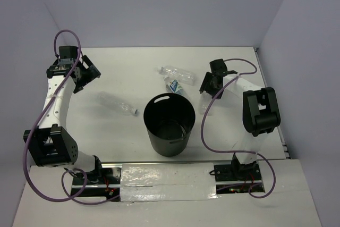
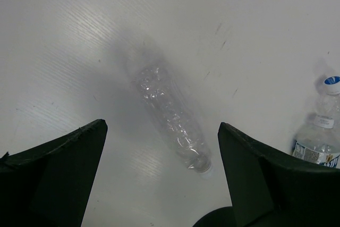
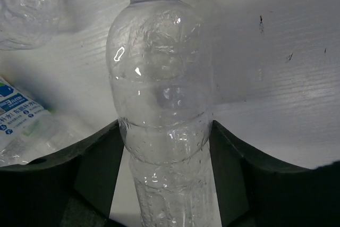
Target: Put the plastic bottles in the bin
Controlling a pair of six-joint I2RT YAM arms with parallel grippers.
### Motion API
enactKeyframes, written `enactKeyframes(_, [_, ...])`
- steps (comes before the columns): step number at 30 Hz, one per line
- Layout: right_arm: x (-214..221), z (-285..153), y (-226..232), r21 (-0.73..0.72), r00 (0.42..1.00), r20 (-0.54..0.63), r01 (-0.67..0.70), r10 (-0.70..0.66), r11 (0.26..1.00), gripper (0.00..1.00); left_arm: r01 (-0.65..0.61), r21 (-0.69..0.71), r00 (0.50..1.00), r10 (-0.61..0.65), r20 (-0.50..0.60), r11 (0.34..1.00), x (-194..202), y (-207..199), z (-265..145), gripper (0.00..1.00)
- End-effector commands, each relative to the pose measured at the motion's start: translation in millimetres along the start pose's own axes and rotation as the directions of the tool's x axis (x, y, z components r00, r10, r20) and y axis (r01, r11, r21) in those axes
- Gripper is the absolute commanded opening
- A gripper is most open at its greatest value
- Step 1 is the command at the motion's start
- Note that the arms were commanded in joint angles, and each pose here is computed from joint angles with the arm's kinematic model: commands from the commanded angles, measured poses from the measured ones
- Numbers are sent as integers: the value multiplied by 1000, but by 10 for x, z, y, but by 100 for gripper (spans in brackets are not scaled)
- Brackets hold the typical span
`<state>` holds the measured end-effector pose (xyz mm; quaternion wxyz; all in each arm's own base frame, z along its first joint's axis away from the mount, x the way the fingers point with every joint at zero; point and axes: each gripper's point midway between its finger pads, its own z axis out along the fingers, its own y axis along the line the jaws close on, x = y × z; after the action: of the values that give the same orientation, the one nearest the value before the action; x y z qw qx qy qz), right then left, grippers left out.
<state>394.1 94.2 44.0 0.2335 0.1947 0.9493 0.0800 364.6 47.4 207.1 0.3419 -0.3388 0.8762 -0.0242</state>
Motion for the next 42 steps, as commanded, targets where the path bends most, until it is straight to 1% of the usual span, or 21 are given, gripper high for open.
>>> enactKeyframes(1, [-254, -111, 56, -9, 997, 82, -2, 3, 1000, 65, 20, 24, 999, -20, 26, 1000, -48, -14, -124, 99])
enactKeyframes(2, [-284, -172, 68, -11, 995, 95, 0, 1, 1000, 58, 21, 24, 999, -22, 24, 999, -44, -16, -119, 99])
enactKeyframes(3, [-342, -253, 64, -5, 993, 119, 1, -1, 1000, 57, 24, 29, 999, -25, 25, 999, -47, -24, -125, 99])
enactKeyframes(6, [-586, -720, 166, -39, 975, 221, 11, -2, 999, 56, 37, 29, 999, -37, 8, 999, -11, -31, -88, 99])
enactKeyframes(7, [-733, -1059, 245, -79, 957, 291, 15, 8, 997, 56, 42, 23, 999, -42, 1, 999, 5, -18, -76, 99])
enactKeyframes(8, [-804, -1252, 301, -99, 943, 333, 29, 6, 995, 56, 43, 19, 999, -43, -7, 999, 32, -12, -55, 99])
enactKeyframes(10, [-979, -1715, 422, -149, 901, 434, 53, 17, 987, 57, 47, 16, 999, -47, -22, 999, 87, 4, -21, 99])
enactKeyframes(11, [-1054, -2101, 487, -191, 862, 506, 84, 25, 978, 58, 49, 21, 999, -48, -26, 999, 104, -1, -3, 99])
enactKeyframes(12, [-1062, -2306, 590, -215, 838, 545, 116, 21, 970, 58, 52, 26, 998, -51, -32, 998, 122, -8, 8, 99])
enactKeyframes(14, [-1129, -2882, 745, -264, 768, 640, 191, 23, 945, 58, 59, 22, 997, -58, -49, 998, 168, 3, 55, 99])
enactKeyframes(15, [-1033, -3041, 901, -287, 757, 654, 243, 4, 926, 58, 66, 24, 996, -64, -63, 998, 200, -8, 70, 99])
enactKeyframes(17, [-994, -3430, 1039, -315, 710, 704, 315, -2, 895, 58, 76, 25, 993, -73, -92, 997, 269, -13, 115, 99])
enactKeyframes(18, [-865, -3569, 1195, -345, 702, 712, 369, -15, 863, 58, 85, 30, 992, -82, -95, 996, 277, -26, 123, 99])
enactKeyframes(20, [-674, -3723, 1325, -370, 680, 732, 454, -47, 811, 58, 103, 36, 988, -98, -117, 994, 341, -37, 149, 99])
enactKeyframes(23, [-252, -3923, 1545, -446, 670, 737, 582, -90, 680, 59, 122, 46, 981, -113, -159, 991, 468, -44, 202, 99])
enactKeyframes(24, [-132, -3868, 1583, -459, 674, 731, 602, -108, 654, 59, 126, 49, 978, -116, -173, 991, 526, -41, 230, 99])
enactKeyframes(25, [44, -3915, 1660, -487, 676, 726, 636, -128, 598, 59, 130, 54, 975, -118, -186, 990, 565, -51, 243, 99])
enactKeyframes(27, [263, -3905, 1699, -516, 688, 710, 654, -152, 554, 60, 137, 54, 971, -123, -203, 989, 644, -49, 288, 99])
enactKeyframes(32, [599, -3768, 1743, -546, 719, 665, 653, -202, 524, 63, 128, 74, 969, -109, -222, 989, 790, -91, 356, 99])
enactKeyframes(38, [896, -3719, 1842, -601, 748, 628, 641, -214, 478, 64, 126, 64, 962, -106, -252, 990, 966, -118, 492, 99])
enactKeyframes(42, [1008, -3588, 1882, -606, 757, 610, 636, -234, 478, 71, 114, 51, 960, -97, -264, 992, 1054, -130, 594, 99])
